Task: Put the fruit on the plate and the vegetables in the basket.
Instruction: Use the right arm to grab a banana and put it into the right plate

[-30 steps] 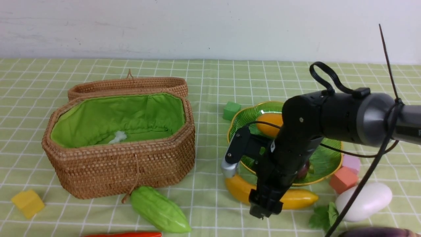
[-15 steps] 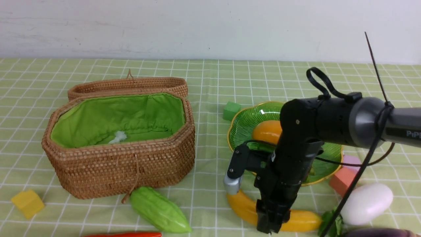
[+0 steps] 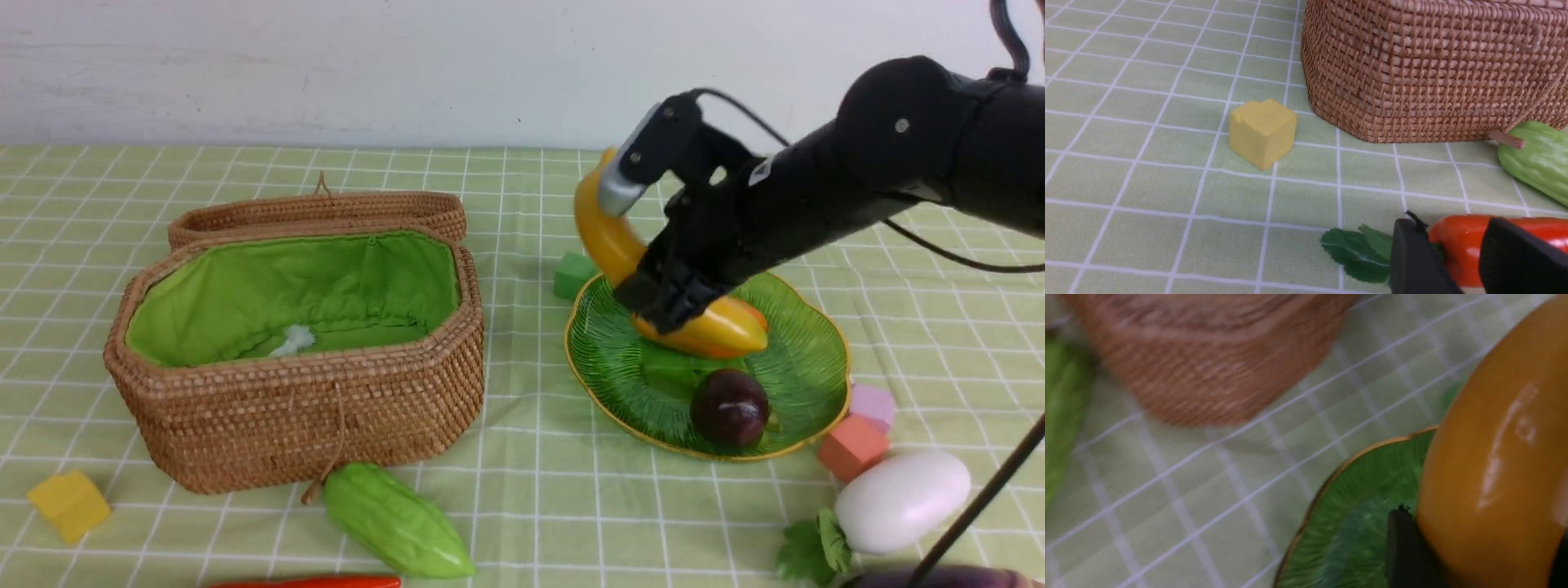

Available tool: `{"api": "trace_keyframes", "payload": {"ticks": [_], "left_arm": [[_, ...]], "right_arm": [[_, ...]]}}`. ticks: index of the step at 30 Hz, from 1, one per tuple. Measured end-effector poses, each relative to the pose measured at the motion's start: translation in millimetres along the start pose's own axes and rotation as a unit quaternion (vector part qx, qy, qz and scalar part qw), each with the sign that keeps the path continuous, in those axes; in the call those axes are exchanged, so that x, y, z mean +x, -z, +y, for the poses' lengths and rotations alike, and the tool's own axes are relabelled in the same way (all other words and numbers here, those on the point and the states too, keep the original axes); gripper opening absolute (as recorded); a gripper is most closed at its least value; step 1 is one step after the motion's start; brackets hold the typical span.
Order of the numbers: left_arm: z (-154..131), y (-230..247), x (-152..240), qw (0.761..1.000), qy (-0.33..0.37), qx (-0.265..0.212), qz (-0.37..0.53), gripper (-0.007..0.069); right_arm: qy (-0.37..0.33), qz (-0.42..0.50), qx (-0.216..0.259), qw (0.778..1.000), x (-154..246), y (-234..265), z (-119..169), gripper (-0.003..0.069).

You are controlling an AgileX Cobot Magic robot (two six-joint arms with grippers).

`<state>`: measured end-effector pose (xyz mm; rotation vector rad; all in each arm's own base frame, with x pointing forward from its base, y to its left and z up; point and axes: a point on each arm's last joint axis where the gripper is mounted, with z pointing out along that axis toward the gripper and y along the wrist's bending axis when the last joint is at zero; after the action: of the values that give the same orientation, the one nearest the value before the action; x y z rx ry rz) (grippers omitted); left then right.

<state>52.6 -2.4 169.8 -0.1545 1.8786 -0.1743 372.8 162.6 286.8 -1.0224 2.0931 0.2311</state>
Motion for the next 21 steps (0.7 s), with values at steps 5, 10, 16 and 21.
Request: {"api": "trace_keyframes", "payload": {"ticks": [5,10,16,21], "left_arm": [[0.0,0.0,0.0,1.0,0.0,0.0,0.0,0.0239],[0.0,0.0,0.0,1.0,0.0,0.0,0.0,0.0239],[0.0,0.0,0.0,1.0,0.0,0.0,0.0,0.0239],[0.0,0.0,0.0,1.0,0.0,0.0,0.0,0.0239]], "right_arm": [[-0.122,0.006,0.05,0.991,26.8,-24.0,-38.0,0.0309],[-0.203,0.053,0.041,0.977,55.8,-41.8,-52.9,0.0309],[-0.215,0.075,0.023,0.974,61.0,-41.9,-50.9,0.0329],[-0.215,0.088,0.008,0.973,61.7,-39.3,-47.5,0.0454]]}}
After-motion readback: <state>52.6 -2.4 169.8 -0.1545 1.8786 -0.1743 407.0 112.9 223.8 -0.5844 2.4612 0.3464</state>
